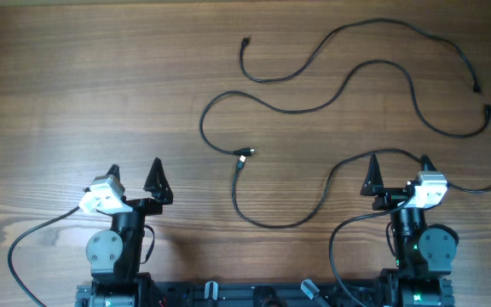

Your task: Untangle cables

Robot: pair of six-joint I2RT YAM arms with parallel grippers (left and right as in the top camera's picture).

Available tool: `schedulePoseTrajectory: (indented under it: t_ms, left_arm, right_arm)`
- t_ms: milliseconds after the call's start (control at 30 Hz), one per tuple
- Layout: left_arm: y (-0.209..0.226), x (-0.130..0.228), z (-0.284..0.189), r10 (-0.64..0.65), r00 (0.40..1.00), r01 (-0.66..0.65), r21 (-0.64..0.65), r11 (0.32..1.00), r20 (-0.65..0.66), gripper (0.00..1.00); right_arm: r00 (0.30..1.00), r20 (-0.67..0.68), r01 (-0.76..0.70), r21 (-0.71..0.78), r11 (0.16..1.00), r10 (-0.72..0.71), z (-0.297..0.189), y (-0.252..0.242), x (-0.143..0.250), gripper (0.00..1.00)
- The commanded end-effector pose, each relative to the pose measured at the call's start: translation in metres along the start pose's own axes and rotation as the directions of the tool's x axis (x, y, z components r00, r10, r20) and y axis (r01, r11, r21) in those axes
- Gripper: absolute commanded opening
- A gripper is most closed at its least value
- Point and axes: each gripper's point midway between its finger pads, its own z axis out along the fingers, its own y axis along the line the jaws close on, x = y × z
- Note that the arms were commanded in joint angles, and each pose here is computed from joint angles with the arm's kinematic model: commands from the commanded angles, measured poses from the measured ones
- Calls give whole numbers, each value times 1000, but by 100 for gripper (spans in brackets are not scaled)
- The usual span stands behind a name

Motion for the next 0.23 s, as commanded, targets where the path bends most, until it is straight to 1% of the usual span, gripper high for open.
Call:
schedulePoseTrajectory:
  t_ms: [0,200]
  left_arm:
    - [4,0,0,-9,1000,9,-20,1000,6,100]
    - [4,0,0,-9,1000,9,-20,1000,6,100]
  right_arm:
    - [1000,17,-14,9,1000,14,-1,-1,-4,100]
    - [1000,17,-14,9,1000,14,-1,-1,-4,100]
